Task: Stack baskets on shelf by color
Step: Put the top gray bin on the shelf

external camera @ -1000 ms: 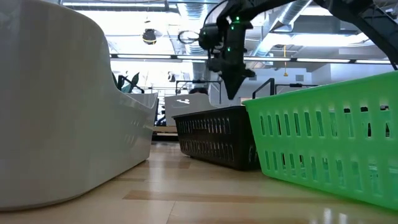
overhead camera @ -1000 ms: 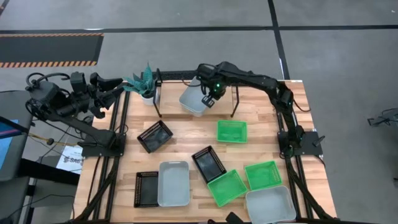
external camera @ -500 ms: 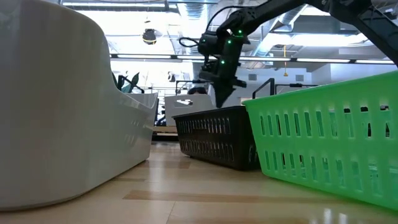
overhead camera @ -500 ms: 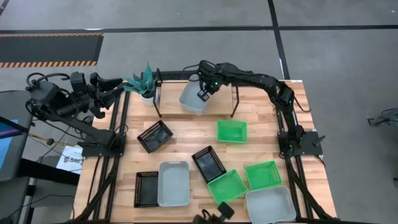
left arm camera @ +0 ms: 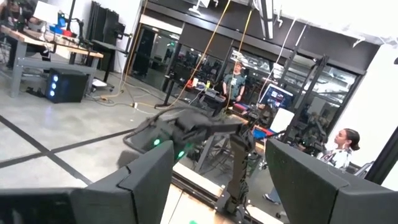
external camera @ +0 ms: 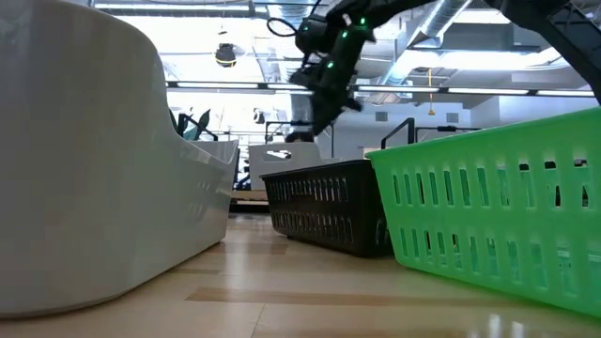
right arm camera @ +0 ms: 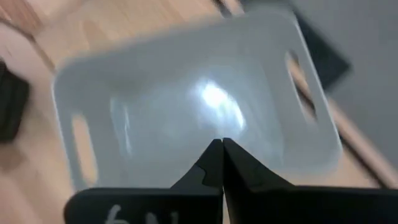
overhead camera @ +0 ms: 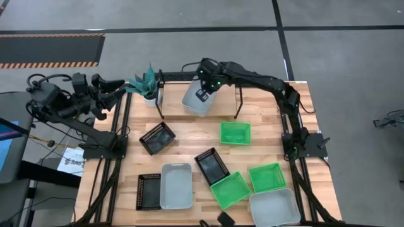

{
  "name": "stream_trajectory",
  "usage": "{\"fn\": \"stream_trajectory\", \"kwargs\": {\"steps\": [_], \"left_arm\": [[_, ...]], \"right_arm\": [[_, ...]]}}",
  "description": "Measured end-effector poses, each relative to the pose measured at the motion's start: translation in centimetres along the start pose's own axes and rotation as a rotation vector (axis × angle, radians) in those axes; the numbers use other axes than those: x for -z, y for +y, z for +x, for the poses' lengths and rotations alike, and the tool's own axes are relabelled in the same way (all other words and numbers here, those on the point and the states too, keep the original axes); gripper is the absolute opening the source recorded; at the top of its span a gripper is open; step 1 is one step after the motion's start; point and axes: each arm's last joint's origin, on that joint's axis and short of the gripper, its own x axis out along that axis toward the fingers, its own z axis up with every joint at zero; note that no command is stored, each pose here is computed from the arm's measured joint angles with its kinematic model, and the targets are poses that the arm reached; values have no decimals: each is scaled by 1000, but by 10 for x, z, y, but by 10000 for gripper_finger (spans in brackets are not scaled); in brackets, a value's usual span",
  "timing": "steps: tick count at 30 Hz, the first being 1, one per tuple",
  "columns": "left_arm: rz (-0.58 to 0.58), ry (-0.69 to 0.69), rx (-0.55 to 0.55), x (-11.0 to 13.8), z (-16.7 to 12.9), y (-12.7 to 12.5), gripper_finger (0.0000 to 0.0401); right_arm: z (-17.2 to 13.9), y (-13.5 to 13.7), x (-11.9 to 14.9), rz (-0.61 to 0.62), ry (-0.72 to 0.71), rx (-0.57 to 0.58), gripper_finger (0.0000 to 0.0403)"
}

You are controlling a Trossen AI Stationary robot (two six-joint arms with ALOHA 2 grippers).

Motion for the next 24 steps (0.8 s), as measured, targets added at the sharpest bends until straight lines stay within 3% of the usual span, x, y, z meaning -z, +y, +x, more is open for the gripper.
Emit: {"fn": "stream_trajectory", "kwargs": {"steps": [4, 8, 16, 24], "left_arm": [[6, 10, -3, 1, 0, 0, 244], [5, 9, -3, 1, 0, 0, 244], [2, 9, -3, 1, 0, 0, 244], [0, 8, -6, 1, 0, 0, 244]], "right_arm": [[4, -3, 18, 9, 190, 38, 5], [26, -6, 29, 8, 263, 60, 12], [64, -25, 39, 59, 216, 64, 12], [70, -23, 18, 5, -12, 7, 20]]}}
